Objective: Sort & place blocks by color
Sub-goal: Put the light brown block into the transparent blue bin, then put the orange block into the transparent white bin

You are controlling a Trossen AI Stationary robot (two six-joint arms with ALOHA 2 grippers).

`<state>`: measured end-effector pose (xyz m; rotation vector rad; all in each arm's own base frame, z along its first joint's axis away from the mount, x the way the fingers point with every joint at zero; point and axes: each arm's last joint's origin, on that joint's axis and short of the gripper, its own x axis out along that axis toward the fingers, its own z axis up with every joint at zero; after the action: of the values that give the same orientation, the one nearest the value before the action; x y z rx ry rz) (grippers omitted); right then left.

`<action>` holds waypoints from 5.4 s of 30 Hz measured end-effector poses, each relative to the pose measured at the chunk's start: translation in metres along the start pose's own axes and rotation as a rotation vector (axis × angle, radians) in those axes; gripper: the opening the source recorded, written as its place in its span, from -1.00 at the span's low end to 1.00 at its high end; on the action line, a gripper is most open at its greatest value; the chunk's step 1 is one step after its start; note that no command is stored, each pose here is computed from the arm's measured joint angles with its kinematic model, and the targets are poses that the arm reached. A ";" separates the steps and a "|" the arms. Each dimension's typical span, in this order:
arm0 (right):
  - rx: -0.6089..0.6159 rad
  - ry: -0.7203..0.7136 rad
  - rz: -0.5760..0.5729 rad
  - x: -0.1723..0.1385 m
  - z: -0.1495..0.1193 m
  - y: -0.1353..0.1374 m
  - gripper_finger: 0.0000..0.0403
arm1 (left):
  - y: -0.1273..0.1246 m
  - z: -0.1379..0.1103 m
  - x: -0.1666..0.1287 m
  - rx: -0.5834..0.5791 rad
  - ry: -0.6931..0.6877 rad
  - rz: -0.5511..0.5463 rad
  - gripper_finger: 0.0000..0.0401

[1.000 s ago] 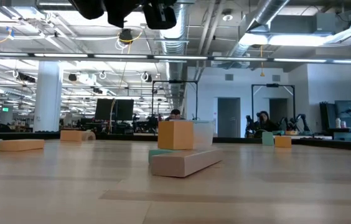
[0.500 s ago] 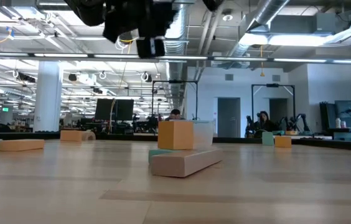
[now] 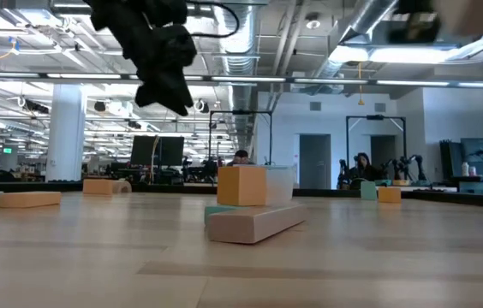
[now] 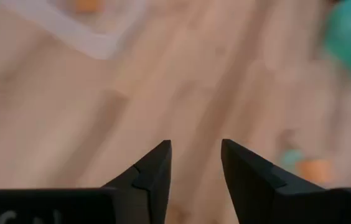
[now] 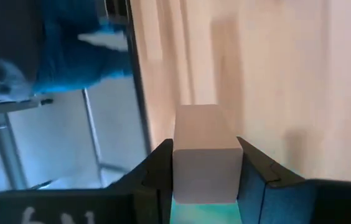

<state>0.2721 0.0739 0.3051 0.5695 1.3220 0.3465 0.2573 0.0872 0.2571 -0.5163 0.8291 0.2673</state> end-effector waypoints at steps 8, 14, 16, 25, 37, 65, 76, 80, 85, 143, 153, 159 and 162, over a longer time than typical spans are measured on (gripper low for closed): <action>0.203 0.226 -0.050 0.049 -0.048 0.029 -0.33 | -0.005 -0.003 -0.034 0.093 -0.119 0.170 -0.42; 0.351 0.331 -0.044 0.095 -0.083 0.025 -0.33 | -0.005 -0.005 -0.043 0.109 -0.144 0.199 -0.42; 0.401 0.341 -0.055 0.106 -0.091 0.021 -0.33 | -0.005 -0.005 -0.043 0.114 -0.144 0.199 -0.42; 0.584 0.394 -0.178 0.125 -0.112 -0.006 -0.30 | -0.005 -0.004 -0.043 0.124 -0.154 0.233 -0.42; 0.673 0.396 -0.228 0.127 -0.116 -0.017 0.16 | -0.004 -0.003 -0.044 0.137 -0.168 0.265 -0.42; 0.427 -0.355 -0.082 0.015 -0.055 -0.016 0.42 | -0.010 -0.017 -0.108 0.147 -0.384 0.299 -0.42; -0.319 -0.734 -0.156 0.044 0.020 -0.015 0.42 | -0.007 -0.054 -0.102 0.113 -0.441 0.175 -0.42; -0.373 -0.736 -0.182 0.067 0.036 -0.024 0.42 | -0.009 -0.070 -0.091 0.071 -0.468 0.070 -0.42; -0.436 -0.634 -0.232 0.097 0.044 -0.040 0.42 | -0.010 -0.088 -0.075 0.028 -0.469 0.000 -0.42; -0.539 -0.652 -0.578 0.013 0.107 -0.117 -0.32 | -0.010 -0.095 -0.059 0.036 -0.489 0.004 -0.42; -0.216 -0.796 -0.727 -0.050 0.109 -0.212 -0.29 | -0.009 -0.094 -0.060 0.007 -0.512 0.044 -0.42; -0.052 -0.805 -0.717 -0.056 0.117 -0.248 -0.35 | -0.008 -0.094 -0.060 -0.028 -0.518 0.048 -0.42; -0.051 -0.813 -0.711 -0.059 0.126 -0.251 -0.33 | -0.008 -0.094 -0.060 -0.038 -0.518 0.045 -0.42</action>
<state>0.3614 -0.1871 0.2261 0.1266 0.6453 -0.4107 0.1623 0.0281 0.2521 -0.4364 0.3326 0.4372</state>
